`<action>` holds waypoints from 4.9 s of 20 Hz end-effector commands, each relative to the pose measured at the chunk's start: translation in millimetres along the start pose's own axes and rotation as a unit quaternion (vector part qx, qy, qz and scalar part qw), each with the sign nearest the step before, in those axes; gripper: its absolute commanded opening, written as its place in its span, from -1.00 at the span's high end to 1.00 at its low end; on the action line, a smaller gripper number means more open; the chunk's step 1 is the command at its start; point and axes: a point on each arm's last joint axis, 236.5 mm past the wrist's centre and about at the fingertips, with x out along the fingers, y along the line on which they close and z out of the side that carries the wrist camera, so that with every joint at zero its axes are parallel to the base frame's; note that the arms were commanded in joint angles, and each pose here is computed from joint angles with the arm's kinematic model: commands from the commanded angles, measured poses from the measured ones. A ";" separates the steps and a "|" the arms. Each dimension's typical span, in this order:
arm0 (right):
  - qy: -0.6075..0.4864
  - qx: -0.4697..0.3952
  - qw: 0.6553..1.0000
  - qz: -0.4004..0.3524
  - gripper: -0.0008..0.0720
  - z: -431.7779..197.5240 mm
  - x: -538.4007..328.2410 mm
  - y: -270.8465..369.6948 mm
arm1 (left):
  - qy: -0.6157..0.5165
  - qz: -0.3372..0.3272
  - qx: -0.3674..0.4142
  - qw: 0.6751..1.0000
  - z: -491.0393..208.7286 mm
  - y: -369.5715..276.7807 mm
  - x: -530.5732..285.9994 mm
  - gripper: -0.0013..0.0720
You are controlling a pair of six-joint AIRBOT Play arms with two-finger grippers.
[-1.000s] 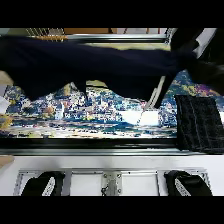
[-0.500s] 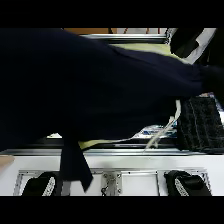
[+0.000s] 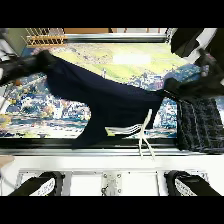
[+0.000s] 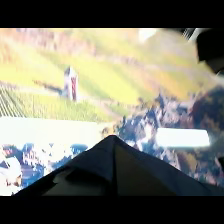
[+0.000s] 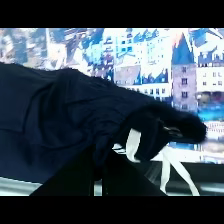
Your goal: Fold the clothes and pants, and hang the long-sleeved shirts on hangers.
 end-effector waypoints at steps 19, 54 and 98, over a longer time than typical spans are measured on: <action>0.086 -0.039 0.979 -0.179 0.94 -57.0 103.2 -147.9 | 0.264 0.094 -0.065 0.958 -244.8 105.9 25.8 0.95; 0.106 -0.018 0.986 0.126 -0.98 -19.5 135.7 -195.6 | 0.182 -0.025 -0.095 0.978 -268.1 -5.6 -47.6 0.95; -0.247 0.284 0.915 -0.143 0.95 71.6 -129.8 -349.7 | 0.327 -0.077 0.012 0.942 -314.8 -91.2 10.6 0.95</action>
